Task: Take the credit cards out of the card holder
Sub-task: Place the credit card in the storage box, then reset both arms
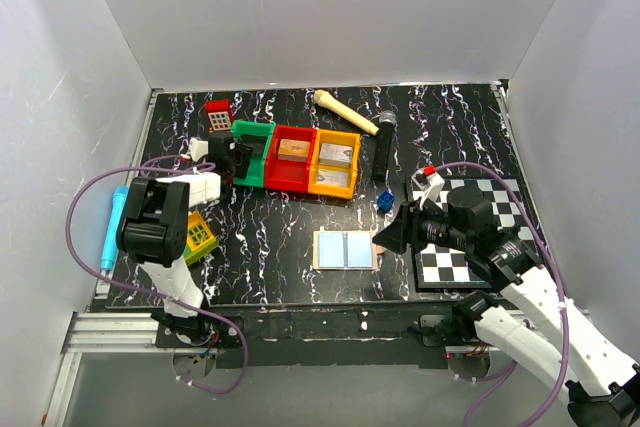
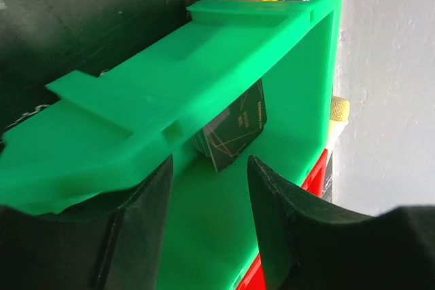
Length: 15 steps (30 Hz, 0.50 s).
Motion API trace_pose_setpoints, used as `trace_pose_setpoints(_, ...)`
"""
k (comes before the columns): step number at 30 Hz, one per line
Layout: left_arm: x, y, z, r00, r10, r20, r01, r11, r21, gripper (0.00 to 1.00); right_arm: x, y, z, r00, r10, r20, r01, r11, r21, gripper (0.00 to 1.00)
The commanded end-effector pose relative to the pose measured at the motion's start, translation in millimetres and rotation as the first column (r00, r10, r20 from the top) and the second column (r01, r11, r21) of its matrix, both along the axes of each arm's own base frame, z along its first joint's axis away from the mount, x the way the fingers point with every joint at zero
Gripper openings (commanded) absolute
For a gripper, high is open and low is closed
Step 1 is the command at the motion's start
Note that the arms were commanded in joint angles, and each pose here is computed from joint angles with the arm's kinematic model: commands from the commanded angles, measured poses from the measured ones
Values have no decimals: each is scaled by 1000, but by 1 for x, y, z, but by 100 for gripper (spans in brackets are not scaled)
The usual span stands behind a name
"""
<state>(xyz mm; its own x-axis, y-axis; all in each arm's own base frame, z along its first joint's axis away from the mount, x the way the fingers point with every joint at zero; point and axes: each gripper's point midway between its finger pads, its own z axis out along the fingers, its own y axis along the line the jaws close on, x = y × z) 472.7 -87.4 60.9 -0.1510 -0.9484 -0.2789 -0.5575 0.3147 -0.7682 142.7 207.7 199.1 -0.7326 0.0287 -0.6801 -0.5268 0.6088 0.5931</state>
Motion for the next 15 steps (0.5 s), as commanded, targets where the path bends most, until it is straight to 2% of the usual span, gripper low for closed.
trace_pose_setpoints(1, -20, 10, 16, 1000, -8, -6, 9, 999, 32, 48, 1, 3, 10, 1000, 5, 28, -6, 999, 32, 57)
trace_pose_setpoints(11, -40, -5, 97, 974, -142, 177, 136, 990, 48, 53, 4, -2, 9, 999, -20, 48, 19, 1000, 12, 57)
trace_pose_setpoints(15, -71, -6, 125, 950, -242, 198, 205, 960, 191, 54, 8, -8, 6, 997, -39, 69, 41, 999, -25, 57)
